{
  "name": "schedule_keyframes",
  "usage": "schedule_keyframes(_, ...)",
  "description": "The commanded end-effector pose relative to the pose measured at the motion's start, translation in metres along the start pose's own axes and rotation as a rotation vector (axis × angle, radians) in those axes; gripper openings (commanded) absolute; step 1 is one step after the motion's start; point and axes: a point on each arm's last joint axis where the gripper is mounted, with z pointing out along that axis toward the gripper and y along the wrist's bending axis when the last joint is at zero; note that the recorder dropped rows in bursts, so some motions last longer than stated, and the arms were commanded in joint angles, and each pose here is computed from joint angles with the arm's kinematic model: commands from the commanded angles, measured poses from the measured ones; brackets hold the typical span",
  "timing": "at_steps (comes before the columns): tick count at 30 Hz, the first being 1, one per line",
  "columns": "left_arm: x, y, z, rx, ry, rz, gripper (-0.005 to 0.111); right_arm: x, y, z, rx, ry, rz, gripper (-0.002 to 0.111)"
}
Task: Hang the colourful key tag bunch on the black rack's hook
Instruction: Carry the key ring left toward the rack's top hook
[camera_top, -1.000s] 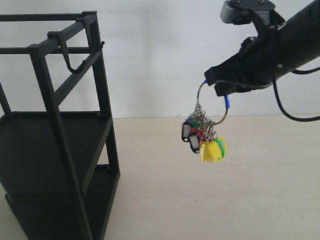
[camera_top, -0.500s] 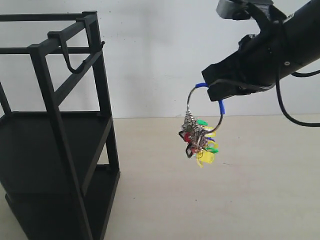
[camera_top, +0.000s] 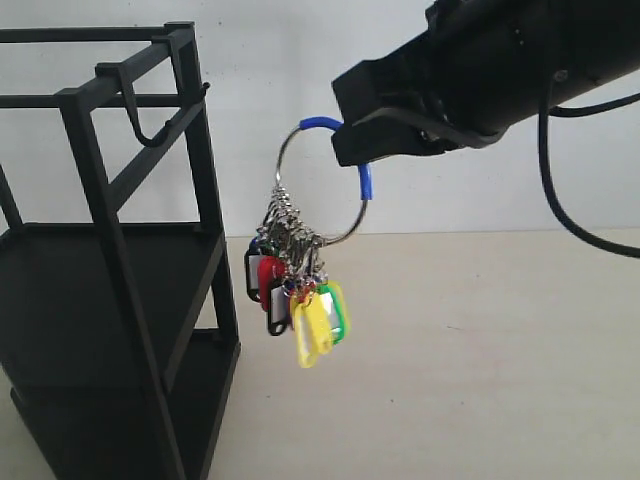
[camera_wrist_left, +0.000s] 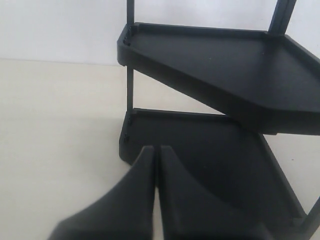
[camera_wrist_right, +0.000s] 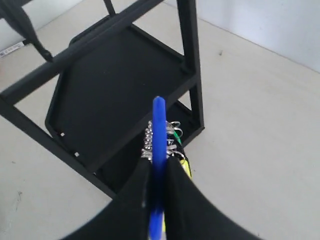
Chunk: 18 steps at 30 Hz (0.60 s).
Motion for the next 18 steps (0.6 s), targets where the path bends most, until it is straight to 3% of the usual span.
schedule_keyframes(1,-0.001,0.0,0.0,-0.001,-0.011,0.008,0.004,-0.006,0.015,0.0,-0.022,-0.069,-0.02,0.0)
schedule_keyframes(10,-0.001,0.0,0.0,-0.001,-0.011,0.008,0.004,-0.016,0.044,0.005,-0.058,-0.19,-0.055,0.0)
schedule_keyframes(18,-0.001,0.0,0.0,-0.001,-0.011,0.008,0.004,-0.019,0.04,0.014,-0.039,-0.217,-0.038,0.0)
